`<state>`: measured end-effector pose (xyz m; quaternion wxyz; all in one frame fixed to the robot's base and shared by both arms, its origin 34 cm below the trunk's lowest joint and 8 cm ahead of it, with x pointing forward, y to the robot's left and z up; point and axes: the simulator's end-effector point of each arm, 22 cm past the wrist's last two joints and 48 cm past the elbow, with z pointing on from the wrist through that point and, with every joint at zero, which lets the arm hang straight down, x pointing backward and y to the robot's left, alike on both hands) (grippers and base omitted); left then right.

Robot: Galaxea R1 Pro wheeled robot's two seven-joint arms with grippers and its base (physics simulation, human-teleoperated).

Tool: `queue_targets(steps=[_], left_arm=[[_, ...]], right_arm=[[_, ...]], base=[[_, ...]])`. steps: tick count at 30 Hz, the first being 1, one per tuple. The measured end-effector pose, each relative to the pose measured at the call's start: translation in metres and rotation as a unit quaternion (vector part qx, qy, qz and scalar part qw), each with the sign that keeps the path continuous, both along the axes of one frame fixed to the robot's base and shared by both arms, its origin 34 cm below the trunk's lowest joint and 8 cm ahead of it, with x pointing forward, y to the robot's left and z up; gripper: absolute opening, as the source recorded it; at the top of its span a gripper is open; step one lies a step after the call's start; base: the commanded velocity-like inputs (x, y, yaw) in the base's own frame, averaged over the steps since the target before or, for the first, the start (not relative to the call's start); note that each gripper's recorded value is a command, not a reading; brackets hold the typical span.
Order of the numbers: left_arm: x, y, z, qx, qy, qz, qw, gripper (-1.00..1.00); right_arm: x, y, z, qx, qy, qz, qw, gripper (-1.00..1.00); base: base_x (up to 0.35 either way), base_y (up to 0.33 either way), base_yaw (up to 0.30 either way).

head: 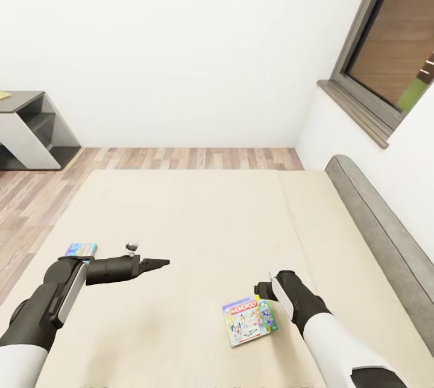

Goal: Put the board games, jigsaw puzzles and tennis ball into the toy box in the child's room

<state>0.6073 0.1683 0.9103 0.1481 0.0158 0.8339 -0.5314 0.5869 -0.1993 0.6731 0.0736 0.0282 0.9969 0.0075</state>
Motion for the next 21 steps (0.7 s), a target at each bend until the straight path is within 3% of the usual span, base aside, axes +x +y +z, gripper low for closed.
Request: queue_targets(steps=[7, 11, 21], left_arm=[[-0.001, -0.001, -0.007, 0.000, 0.007, 0.000, 1.0000, 1.00], [-0.002, -0.001, -0.010, -0.001, 0.010, 0.000, 0.9999, 1.00], [-0.004, -0.002, -0.018, -0.001, 0.019, 0.000, 0.9998, 1.00]], right_arm=[[-0.002, 0.014, -0.005, 0.033, 0.002, 0.005, 0.9994, 1.00], [-0.001, 0.029, -0.006, 0.072, -0.003, 0.012, 0.9973, 1.00], [-0.001, 0.034, -0.012, 0.084, -0.009, 0.013, 0.9963, 1.00]], base=[[0.000, 0.000, 0.000], [0.000, 0.000, 0.000], [0.000, 0.000, 0.000]])
